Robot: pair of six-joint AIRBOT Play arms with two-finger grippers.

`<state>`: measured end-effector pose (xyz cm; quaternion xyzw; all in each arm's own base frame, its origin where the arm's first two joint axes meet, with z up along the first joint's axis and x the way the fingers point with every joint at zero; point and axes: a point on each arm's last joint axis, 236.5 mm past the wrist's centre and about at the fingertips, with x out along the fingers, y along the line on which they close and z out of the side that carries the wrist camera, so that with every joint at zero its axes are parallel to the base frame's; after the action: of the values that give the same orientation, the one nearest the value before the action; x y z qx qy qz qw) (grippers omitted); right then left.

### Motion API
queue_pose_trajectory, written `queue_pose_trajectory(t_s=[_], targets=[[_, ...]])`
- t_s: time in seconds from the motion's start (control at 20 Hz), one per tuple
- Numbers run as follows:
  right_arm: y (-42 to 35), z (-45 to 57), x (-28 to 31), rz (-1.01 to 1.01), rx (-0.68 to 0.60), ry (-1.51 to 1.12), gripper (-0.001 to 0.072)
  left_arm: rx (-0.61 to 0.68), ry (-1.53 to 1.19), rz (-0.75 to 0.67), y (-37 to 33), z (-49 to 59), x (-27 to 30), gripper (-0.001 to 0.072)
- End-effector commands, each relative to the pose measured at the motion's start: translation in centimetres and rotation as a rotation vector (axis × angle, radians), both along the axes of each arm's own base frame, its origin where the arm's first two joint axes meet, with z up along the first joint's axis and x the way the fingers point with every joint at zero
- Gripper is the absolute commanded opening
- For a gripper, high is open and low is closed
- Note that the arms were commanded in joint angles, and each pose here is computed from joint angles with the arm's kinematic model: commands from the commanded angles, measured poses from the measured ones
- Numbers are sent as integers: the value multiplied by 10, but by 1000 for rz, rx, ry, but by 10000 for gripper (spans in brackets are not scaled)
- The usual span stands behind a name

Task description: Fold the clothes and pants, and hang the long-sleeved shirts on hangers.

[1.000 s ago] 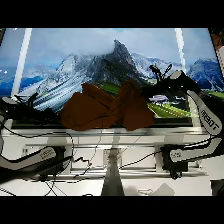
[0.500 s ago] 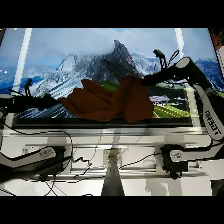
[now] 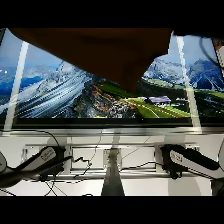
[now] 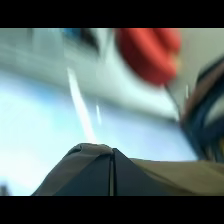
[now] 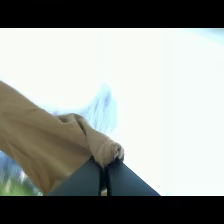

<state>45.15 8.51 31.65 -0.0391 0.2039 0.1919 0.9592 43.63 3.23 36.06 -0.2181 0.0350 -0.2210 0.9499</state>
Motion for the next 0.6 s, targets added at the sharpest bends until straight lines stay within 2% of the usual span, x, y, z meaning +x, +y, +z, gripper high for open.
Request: queue_pose_trajectory(t_s=[0.0, 0.3, 0.4, 0.55], targets=[[-13, 128, -72, -52, -11, -310, 14, 67, -287, 140, -6, 118, -55, 17], [-13, 223, -216, -53, -2, -610, 13, 340, -450, 356, -23, 172, -147, 16], [-14, 232, -237, -57, 9, -645, 12, 418, -445, 404, -25, 172, -161, 16], [-20, 218, -217, -89, 35, -569, 11, 386, -339, 456, -6, 154, -152, 15]])
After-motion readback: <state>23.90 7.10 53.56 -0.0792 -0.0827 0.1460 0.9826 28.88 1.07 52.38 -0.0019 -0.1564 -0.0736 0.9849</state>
